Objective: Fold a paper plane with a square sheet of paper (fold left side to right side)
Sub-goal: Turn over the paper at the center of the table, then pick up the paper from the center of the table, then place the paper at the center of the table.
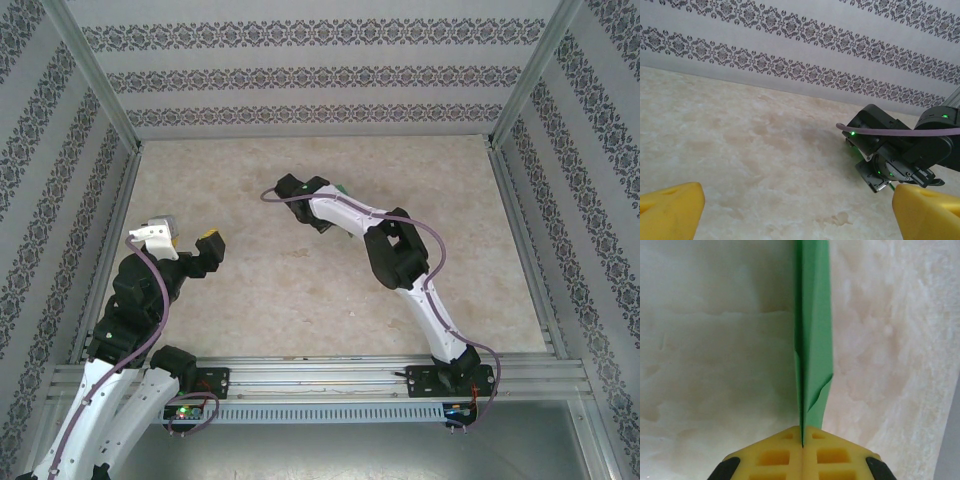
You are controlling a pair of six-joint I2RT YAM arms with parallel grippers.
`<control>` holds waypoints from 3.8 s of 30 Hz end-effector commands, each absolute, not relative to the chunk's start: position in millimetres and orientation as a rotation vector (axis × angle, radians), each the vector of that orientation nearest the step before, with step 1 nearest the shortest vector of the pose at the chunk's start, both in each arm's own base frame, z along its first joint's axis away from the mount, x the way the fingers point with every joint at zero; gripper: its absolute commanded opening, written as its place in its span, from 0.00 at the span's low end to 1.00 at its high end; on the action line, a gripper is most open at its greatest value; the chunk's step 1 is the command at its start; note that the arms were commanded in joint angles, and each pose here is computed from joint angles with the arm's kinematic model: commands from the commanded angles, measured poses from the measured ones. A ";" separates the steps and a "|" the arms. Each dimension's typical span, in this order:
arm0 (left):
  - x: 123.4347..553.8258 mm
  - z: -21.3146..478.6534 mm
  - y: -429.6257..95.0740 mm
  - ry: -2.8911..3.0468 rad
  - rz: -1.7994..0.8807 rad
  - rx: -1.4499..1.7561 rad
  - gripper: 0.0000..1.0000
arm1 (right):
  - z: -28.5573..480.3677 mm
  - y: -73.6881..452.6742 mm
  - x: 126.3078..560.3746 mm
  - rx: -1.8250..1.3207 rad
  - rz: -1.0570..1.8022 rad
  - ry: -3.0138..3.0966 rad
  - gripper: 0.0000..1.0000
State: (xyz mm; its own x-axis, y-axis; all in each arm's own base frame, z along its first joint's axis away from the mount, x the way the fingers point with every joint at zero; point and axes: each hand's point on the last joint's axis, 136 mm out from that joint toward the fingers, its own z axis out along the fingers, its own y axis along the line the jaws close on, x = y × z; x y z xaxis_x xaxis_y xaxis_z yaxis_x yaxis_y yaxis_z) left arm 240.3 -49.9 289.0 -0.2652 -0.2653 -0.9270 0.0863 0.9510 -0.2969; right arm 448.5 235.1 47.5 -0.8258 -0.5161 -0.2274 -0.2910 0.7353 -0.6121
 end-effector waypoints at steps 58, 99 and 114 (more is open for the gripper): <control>484.0 82.8 -299.9 2.282 -1.188 -0.235 0.57 | 149.8 120.4 304.1 0.303 0.845 2.206 0.98; 357.6 106.9 -288.6 2.235 -1.568 0.231 0.00 | 85.0 219.7 347.3 -0.317 1.460 2.333 0.82; 351.8 83.3 -281.5 2.327 -1.489 0.220 0.00 | 88.8 235.5 354.1 -0.344 1.538 2.322 0.60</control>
